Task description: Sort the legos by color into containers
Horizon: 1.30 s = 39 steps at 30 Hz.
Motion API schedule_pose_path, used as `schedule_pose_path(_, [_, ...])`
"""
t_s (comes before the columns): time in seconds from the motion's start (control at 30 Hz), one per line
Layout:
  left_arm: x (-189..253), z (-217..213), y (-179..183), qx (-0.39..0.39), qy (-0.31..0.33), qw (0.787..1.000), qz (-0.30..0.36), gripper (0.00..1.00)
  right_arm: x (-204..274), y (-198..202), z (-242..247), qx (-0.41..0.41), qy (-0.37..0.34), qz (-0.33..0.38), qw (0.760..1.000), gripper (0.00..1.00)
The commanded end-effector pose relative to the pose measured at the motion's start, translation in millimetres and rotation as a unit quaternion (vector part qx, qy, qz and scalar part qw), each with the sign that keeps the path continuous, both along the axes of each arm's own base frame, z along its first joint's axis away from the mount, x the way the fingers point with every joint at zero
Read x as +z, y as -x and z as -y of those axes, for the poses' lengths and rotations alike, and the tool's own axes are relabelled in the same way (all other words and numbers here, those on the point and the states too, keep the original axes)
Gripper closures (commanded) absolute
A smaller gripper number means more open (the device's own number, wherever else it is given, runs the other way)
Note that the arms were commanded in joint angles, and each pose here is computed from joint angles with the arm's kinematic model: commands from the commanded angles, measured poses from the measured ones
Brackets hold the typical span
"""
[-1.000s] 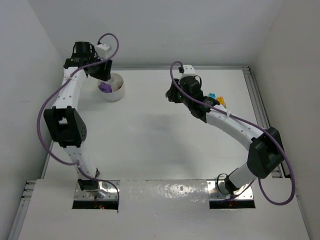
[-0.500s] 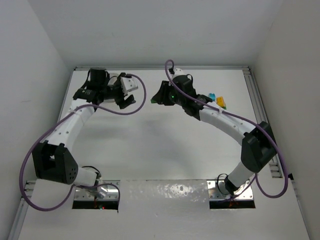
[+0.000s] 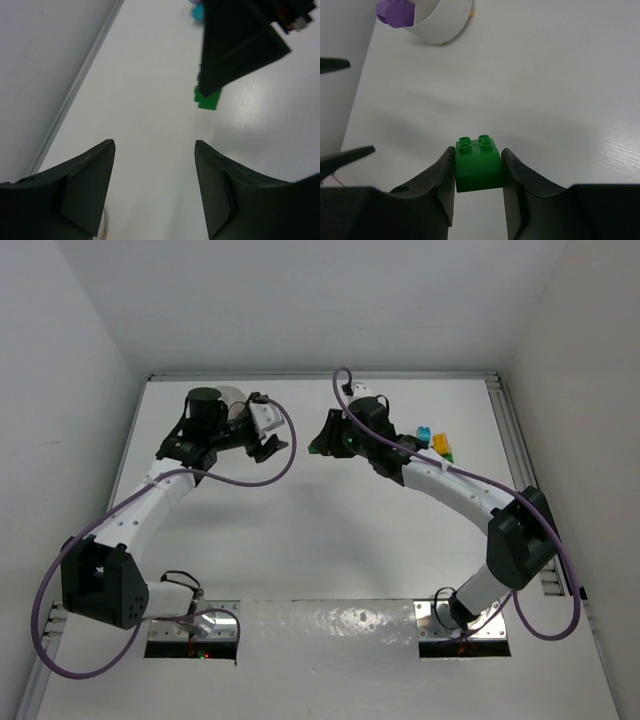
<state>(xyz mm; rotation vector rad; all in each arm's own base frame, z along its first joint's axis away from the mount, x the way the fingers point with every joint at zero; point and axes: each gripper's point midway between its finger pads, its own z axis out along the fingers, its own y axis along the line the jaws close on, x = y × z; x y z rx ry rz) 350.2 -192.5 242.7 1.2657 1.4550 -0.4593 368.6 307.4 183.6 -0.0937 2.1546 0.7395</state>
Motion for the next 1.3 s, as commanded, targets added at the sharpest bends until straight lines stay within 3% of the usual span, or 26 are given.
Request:
schedule_pose_path(0.0, [23.9,-14.5,-26.3,0.102,0.037,0.994,0.010,0.39,30.5,-8.5,9.6,-0.018,0.007,0.048,0.999,1.00])
schedule_pose_path(0.07, [10.8,-24.6,-38.0,0.144,0.024,0.989,-0.008,0.47,26.3,-13.4,15.3,-0.027,0.021,0.039,0.999,1.00])
schedule_pose_path(0.1, [8.0,-37.7,-48.3,0.200,0.025,0.979,-0.028,0.57,29.4,-17.6,17.9,-0.037,0.020,0.039,0.998,1.00])
schedule_pose_path(0.17, [-10.2,-53.6,-61.5,0.255,0.017,0.964,-0.072,0.63,27.8,-25.3,29.2,-0.057,0.014,0.030,0.998,1.00])
schedule_pose_path(0.27, [-24.6,-82.5,-93.6,0.361,0.007,0.926,-0.106,0.72,27.1,-31.4,39.8,-0.068,0.027,0.036,0.997,1.00])
schedule_pose_path(0.33, [-19.4,-96.9,-110.0,0.404,-0.002,0.908,-0.109,0.74,26.2,-31.1,39.5,-0.063,0.033,0.039,0.997,1.00])
schedule_pose_path(0.47, [-50.9,-120.7,-144.4,0.453,-0.027,0.877,-0.159,0.78,18.5,-29.2,36.2,-0.053,0.033,0.029,0.998,1.00])
schedule_pose_path(0.7, [-57.7,-161.1,-171.8,0.513,-0.014,0.843,-0.164,0.80,11.2,-25.2,40.6,-0.055,0.042,0.025,0.997,1.00])
schedule_pose_path(0.73, [-53.6,-162.3,-173.8,0.512,-0.009,0.844,-0.159,0.79,12.7,-26.7,39.8,-0.054,0.041,0.028,0.997,1.00])
schedule_pose_path(0.87, [-27.1,-125.3,-168.7,0.393,0.005,0.905,-0.161,0.69,27.6,-33.8,24.9,-0.030,0.032,0.034,0.998,1.00])
schedule_pose_path(0.9, [-16.5,-103.3,-161.0,0.318,0.007,0.936,-0.154,0.63,33.9,-39.3,19.0,-0.027,0.025,0.034,0.999,1.00])
schedule_pose_path(0.97, [-3.7,-80.2,-136.7,0.234,-0.009,0.963,-0.135,0.55,41.4,-41.6,12.0,-0.021,0.010,0.035,0.999,1.00])
schedule_pose_path(1.0, [3.4,-61.2,-113.1,0.140,-0.035,0.985,-0.092,0.47,48.2,-44.5,9.1,-0.020,0.000,0.042,0.999,1.00])
schedule_pose_path(1.07, [-14.3,-43.6,-72.9,0.041,-0.052,0.994,-0.082,0.38,51.7,-45.1,4.8,-0.014,-0.008,0.045,0.999,1.00])
schedule_pose_path(1.1, [3.3,-39.6,-58.7,0.004,-0.060,0.998,-0.026,0.35,53.6,-47.3,3.3,-0.014,-0.009,0.047,0.999,1.00])
schedule_pose_path(1.27, [31.8,-4.9,-26.8,-0.053,-0.019,0.996,0.072,0.31,52.1,-28.0,-27.1,0.040,-0.033,0.026,0.998,1.00])
